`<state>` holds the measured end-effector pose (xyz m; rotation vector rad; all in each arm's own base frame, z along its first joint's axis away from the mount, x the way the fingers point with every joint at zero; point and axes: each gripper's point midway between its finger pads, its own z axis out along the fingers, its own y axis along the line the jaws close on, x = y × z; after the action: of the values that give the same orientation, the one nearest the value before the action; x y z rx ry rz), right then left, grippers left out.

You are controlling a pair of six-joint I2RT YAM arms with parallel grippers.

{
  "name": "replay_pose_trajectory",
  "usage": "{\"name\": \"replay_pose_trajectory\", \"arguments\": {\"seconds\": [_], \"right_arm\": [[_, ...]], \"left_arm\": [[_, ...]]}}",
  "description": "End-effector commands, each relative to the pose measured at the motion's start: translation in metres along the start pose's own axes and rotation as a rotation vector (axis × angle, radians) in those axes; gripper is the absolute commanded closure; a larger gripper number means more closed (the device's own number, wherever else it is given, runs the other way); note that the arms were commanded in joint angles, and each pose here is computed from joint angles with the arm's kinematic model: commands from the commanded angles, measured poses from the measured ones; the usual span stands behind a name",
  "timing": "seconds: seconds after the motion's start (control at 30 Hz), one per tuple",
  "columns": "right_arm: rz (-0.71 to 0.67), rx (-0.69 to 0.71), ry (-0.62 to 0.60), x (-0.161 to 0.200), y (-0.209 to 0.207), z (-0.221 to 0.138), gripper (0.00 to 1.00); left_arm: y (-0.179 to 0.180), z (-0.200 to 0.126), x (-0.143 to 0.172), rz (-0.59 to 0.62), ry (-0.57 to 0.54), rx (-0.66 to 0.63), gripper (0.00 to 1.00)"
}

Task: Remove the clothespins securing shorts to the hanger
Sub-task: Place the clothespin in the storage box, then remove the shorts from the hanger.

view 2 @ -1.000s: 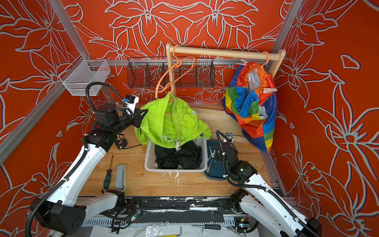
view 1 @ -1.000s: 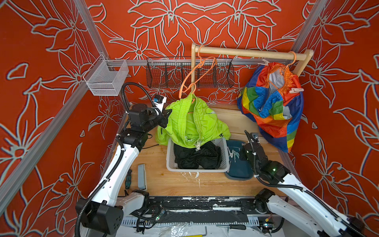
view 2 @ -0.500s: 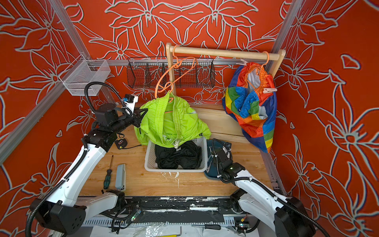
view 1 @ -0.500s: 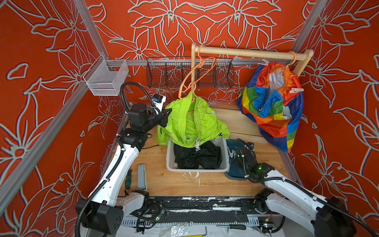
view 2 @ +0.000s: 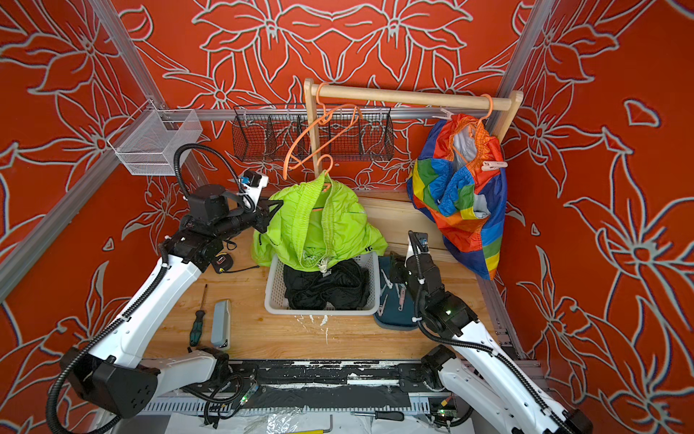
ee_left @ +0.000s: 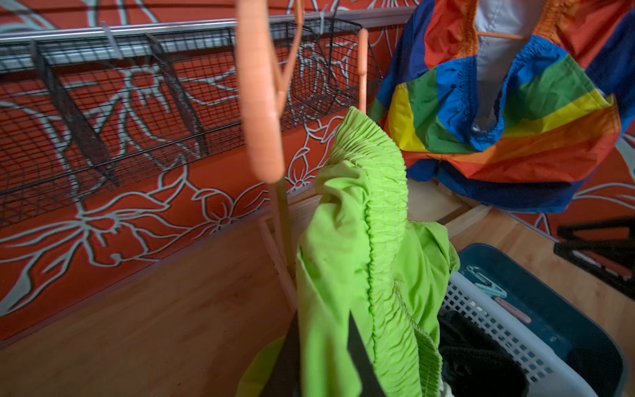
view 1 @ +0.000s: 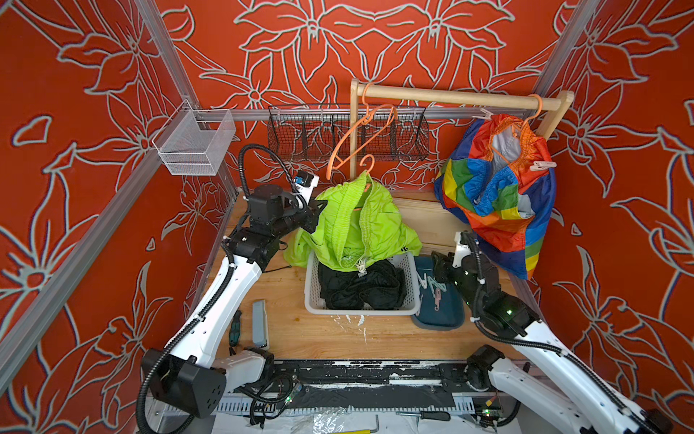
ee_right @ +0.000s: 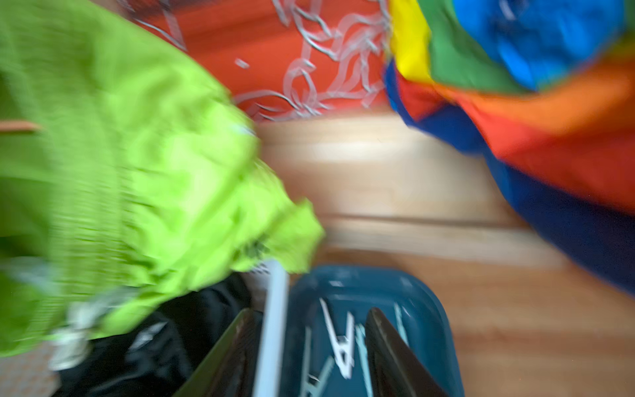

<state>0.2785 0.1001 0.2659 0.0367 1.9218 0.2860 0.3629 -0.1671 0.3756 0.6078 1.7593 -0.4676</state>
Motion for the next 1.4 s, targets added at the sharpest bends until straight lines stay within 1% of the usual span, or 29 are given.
{"name": "replay_pose_trajectory", "arguments": {"seconds": [0.0, 0.1, 0.2, 0.3, 0.4, 0.57, 0.8, 1.07, 1.23, 1.27, 1.37], "right_arm": [[-0.127, -0.198, -0.069, -0.043, 0.043, -0.011, 0.44], [-0.140, -0.329, -0.123, -0.075, 0.074, -0.018, 0.43], [-0.139, -0.469, -0.154, -0.101, 0.104, -0.023, 0.42], [-0.110, -0.623, -0.151, -0.116, 0.133, -0.019, 0.41], [-0.068, -0.708, -0.149, -0.126, 0.151, -0.010, 0.41], [-0.008, -0.777, -0.143, -0.134, 0.163, 0.007, 0.40], [0.046, -0.846, -0.160, -0.148, 0.175, 0.015, 0.41], [0.109, -0.866, -0.146, -0.148, 0.177, 0.039, 0.45], [0.116, -0.845, -0.138, -0.143, 0.173, 0.050, 0.46], [0.116, -0.842, -0.135, -0.142, 0.172, 0.052, 0.46], [0.125, -0.842, -0.130, -0.140, 0.171, 0.058, 0.48]], "left_arm": [[-0.020, -0.005, -0.009, 0.006, 0.006, 0.069, 1.00], [-0.030, -0.010, -0.001, -0.024, 0.008, 0.093, 1.00], [-0.037, -0.022, 0.003, -0.034, -0.010, 0.099, 1.00], [-0.045, -0.033, 0.005, -0.050, -0.017, 0.124, 1.00], [-0.051, -0.040, 0.005, -0.064, -0.028, 0.143, 1.00], [-0.057, -0.047, 0.006, -0.074, -0.036, 0.164, 1.00], [-0.059, -0.049, 0.010, -0.078, -0.036, 0.171, 1.00], [-0.063, -0.051, 0.011, -0.089, -0.047, 0.184, 1.00], [-0.063, -0.051, 0.010, -0.089, -0.049, 0.183, 1.00], [-0.066, -0.063, 0.003, -0.075, -0.079, 0.181, 1.00], [-0.067, -0.064, 0.003, -0.072, -0.082, 0.183, 1.00]]}}
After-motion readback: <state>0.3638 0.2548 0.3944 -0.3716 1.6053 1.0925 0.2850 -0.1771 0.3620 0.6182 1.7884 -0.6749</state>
